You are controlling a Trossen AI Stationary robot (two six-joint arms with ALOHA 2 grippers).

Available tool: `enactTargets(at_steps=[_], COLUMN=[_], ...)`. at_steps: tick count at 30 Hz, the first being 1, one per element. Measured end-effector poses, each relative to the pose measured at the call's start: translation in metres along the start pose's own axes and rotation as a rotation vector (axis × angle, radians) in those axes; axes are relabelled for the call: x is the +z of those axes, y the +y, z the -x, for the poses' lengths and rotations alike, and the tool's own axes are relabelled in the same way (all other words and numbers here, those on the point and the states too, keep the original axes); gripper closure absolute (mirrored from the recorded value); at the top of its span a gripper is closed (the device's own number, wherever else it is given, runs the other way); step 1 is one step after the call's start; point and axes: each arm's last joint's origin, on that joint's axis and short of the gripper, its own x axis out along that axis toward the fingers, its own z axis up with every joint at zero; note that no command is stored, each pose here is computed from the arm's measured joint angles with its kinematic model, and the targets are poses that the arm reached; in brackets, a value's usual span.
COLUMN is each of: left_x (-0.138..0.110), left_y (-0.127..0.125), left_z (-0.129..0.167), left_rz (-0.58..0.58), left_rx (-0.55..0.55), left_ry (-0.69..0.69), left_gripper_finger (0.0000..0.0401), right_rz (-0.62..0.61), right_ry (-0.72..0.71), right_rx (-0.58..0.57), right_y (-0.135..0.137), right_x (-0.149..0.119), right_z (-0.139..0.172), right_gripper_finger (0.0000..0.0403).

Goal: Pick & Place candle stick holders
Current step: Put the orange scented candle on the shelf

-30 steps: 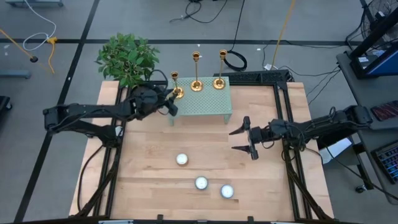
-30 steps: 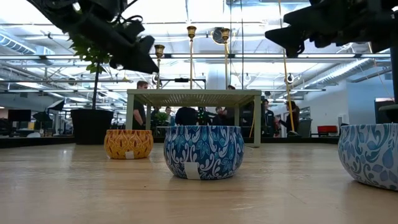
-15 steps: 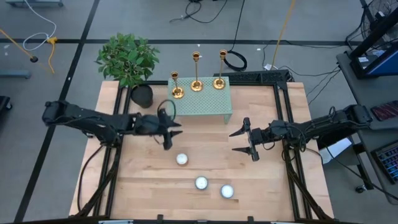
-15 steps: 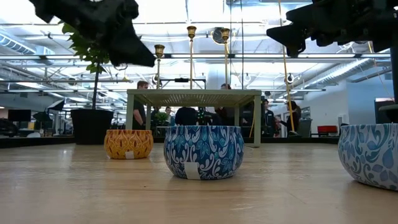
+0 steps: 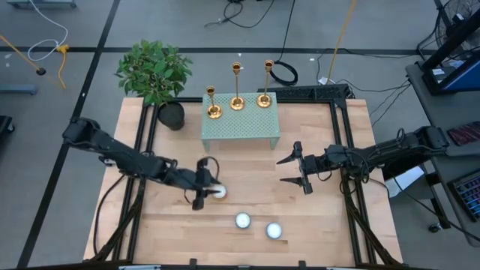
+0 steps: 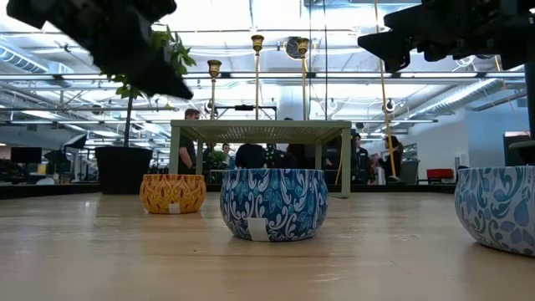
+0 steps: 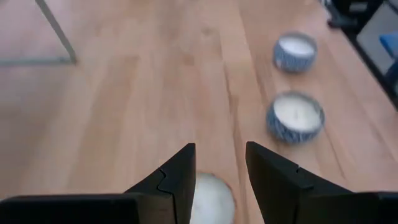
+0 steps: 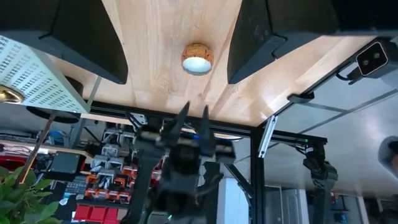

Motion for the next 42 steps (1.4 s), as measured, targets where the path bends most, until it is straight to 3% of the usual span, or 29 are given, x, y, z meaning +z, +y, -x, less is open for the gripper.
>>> enactTargets(at_steps=[11, 17, 28, 32, 42], left_x=[-0.038, -0.043, -0.05, -0.049, -0.047], left_y=[-0.013, -0.015, -0.017, -0.017, -0.01], left_z=[-0.038, -0.044, -0.056, -0.056, -0.058], left_rz=[0.045, 0.08, 0.018, -0.038, -0.037], left_rx=[0.0, -0.01, -0.036, -0.045, -0.002], left_ry=[0.195, 0.213, 0.223, 0.204, 0.197], left_gripper_finger=[0.0254, 0.0254, 0.0256, 0.0287, 0.0392], right_rz=[0.022, 0.022, 0.02, 0.02, 0.02], right_ry=[0.007, 0.008, 0.034, 0.038, 0.042], right_rx=[0.003, 0.003, 0.006, 0.006, 0.006], right_y=[0.0, 0.0, 0.0, 0.0, 0.0], right_x=[-0.001, -0.001, -0.003, -0.004, -0.004], right_z=[0.0, 0.0, 0.0, 0.0, 0.0], right_gripper_finger=[0.0135, 0.0135, 0.0135, 0.0135, 0.0135])
